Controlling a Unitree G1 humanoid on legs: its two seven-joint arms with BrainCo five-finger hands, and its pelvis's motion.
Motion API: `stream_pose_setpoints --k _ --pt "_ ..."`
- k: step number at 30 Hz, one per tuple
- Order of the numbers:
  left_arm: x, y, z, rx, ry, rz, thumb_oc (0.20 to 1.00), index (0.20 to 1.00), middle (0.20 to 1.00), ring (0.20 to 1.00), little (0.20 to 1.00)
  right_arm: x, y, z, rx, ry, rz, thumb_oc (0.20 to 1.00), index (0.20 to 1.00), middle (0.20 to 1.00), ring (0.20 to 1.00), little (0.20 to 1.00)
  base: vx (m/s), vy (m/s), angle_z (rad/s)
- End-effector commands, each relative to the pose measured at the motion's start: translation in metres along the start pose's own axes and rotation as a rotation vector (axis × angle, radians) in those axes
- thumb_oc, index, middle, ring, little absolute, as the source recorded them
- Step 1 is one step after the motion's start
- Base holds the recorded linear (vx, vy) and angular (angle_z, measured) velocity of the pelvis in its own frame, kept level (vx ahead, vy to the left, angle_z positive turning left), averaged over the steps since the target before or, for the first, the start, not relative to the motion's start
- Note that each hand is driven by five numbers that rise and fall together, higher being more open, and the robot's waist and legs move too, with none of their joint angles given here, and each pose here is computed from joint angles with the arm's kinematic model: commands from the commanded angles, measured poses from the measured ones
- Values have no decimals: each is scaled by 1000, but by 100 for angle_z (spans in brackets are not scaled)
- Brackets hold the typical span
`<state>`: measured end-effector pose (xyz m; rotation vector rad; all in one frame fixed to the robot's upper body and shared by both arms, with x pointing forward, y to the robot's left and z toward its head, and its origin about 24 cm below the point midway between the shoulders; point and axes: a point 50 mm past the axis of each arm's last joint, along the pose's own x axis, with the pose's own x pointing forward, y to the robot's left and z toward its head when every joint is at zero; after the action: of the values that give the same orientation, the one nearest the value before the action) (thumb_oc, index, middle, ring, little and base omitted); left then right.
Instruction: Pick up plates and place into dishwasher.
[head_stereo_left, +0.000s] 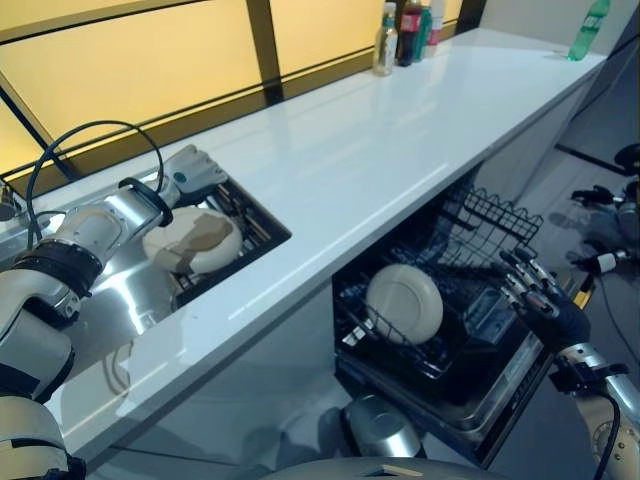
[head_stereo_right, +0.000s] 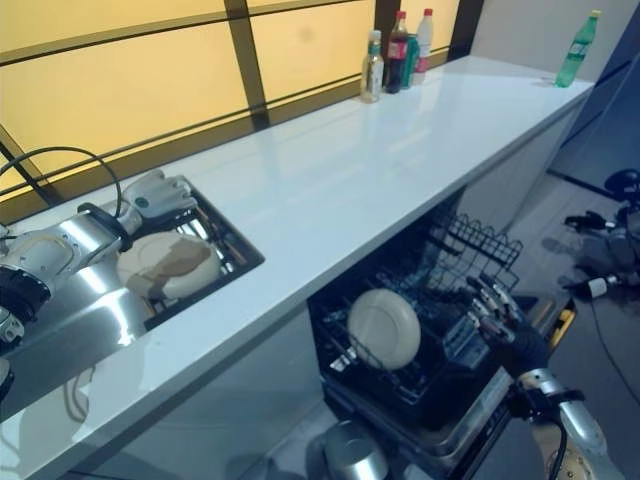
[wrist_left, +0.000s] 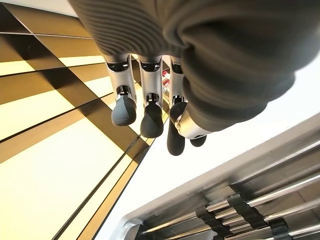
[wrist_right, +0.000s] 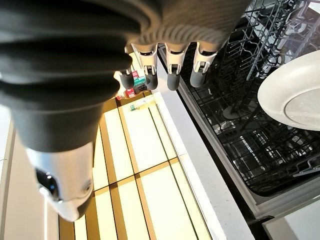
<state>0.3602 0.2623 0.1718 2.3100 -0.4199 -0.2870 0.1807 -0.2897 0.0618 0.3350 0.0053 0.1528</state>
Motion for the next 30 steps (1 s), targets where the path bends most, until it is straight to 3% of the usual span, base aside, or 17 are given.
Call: stream_pose_setpoints --k 1,3,4,6,9,14,17,22,24,30 --pt "-19 -6 -21 -45 124 28 200 200 200 200 200 0 -1 29 -55 -92 29 1000 1000 1000 1000 1000 31 23 3" --pt "-21 -9 -20 -89 153 37 200 200 200 200 200 0 -2 29 -60 -87 30 1000 1000 1000 1000 1000 36 19 3" --pt "-22 -10 -21 -128 182 54 241 241 241 241 241 0 -2 29 -60 -85 29 1000 1000 1000 1000 1000 0 0 0" --pt "-27 -14 -26 -285 286 82 1000 1000 1000 1000 1000 -1 -2 28 -55 -75 25 1000 1000 1000 1000 1000 4 16 -1" --pt "-39 -29 -26 -602 475 160 1000 1000 1000 1000 1000 -3 -2 23 -51 -63 19 1000 1000 1000 1000 1000 -9 43 -1" --pt "-48 -41 -9 -500 394 173 1000 1000 1000 1000 1000 -1 -1 21 -46 -63 32 1000 1000 1000 1000 1000 -20 60 3" --pt "-52 -35 -15 -557 431 263 1000 1000 1000 1000 1000 1 1 25 -49 -76 43 1000 1000 1000 1000 1000 -92 56 18" --pt "-58 -12 -20 -857 504 620 1000 1000 1000 1000 1000 1 6 21 -45 -97 47 1000 1000 1000 1000 1000 -74 56 11" --pt "-60 6 -18 -996 481 814 1000 1000 1000 1000 1000 -1 8 18 -43 -113 50 1000 1000 1000 1000 1000 -99 65 2" --pt "-72 46 -8 -1322 375 1165 1000 1000 1000 1000 1000 2 19 13 -33 -149 80 1000 1000 1000 1000 1000 -90 62 5"
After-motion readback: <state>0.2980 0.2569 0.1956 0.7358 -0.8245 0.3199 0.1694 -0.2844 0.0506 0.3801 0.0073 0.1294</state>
